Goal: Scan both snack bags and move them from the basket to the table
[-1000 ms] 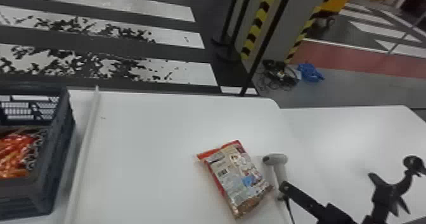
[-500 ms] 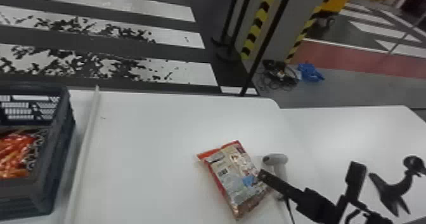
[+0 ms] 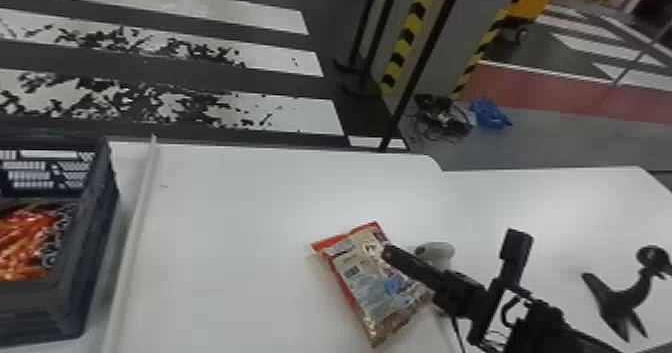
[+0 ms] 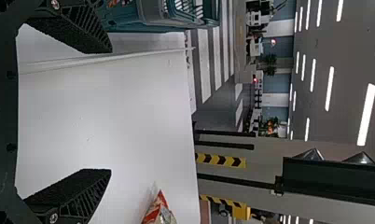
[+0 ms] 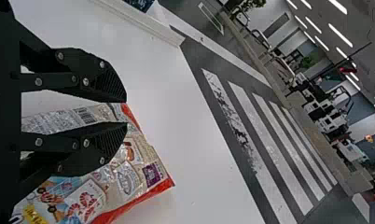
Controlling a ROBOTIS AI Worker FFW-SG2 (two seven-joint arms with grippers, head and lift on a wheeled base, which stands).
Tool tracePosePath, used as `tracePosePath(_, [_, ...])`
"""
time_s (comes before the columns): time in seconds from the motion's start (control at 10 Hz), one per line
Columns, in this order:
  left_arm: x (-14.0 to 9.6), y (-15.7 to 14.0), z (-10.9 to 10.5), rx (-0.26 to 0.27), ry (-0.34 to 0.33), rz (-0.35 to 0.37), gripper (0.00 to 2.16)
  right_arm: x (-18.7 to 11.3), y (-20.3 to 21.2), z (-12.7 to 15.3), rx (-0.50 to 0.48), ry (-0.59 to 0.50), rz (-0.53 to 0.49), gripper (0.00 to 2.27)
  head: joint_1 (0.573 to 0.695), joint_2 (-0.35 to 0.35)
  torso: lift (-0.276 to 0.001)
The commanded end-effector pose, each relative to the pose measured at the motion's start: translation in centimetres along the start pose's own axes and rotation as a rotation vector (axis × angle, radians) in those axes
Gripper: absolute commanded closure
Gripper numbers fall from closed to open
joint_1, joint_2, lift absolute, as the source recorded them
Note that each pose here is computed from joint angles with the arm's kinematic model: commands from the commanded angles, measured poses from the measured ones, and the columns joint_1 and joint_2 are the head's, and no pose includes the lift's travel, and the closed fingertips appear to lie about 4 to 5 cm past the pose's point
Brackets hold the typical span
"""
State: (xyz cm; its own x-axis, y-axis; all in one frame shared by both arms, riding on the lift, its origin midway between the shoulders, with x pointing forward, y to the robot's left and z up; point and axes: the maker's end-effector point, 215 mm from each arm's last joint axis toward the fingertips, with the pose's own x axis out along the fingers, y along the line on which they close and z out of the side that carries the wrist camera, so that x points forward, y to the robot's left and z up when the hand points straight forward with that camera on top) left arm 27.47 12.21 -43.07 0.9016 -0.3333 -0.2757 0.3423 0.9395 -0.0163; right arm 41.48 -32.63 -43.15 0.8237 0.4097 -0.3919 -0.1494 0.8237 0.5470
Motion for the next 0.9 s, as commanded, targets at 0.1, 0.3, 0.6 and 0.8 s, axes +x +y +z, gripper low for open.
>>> tracePosePath(0.1, [0.2, 0.2, 0.1, -0.001, -0.003, 0.005, 0.08, 0.8, -0.2, 1.4, -0.122, -0.032, -0.033, 2.26, 0.695, -0.331, -0.098])
tracePosePath(0.3, [0.6, 0.3, 0.1, -0.004, -0.006, 0.006, 0.08, 0.8, -0.7, 1.4, -0.257, -0.072, -0.080, 2.25, 0.695, -0.330, -0.098])
tracePosePath(0.6, [0.8, 0.5, 0.3, -0.009, -0.012, 0.008, 0.08, 0.7, -1.6, -0.5, -0.305, -0.086, -0.107, 2.26, 0.695, -0.333, -0.098])
tracePosePath(0.8, [0.7, 0.6, 0.3, -0.006, -0.013, 0.004, 0.08, 0.7, -2.0, -1.2, -0.335, -0.104, -0.118, 2.26, 0.695, -0.335, -0.098])
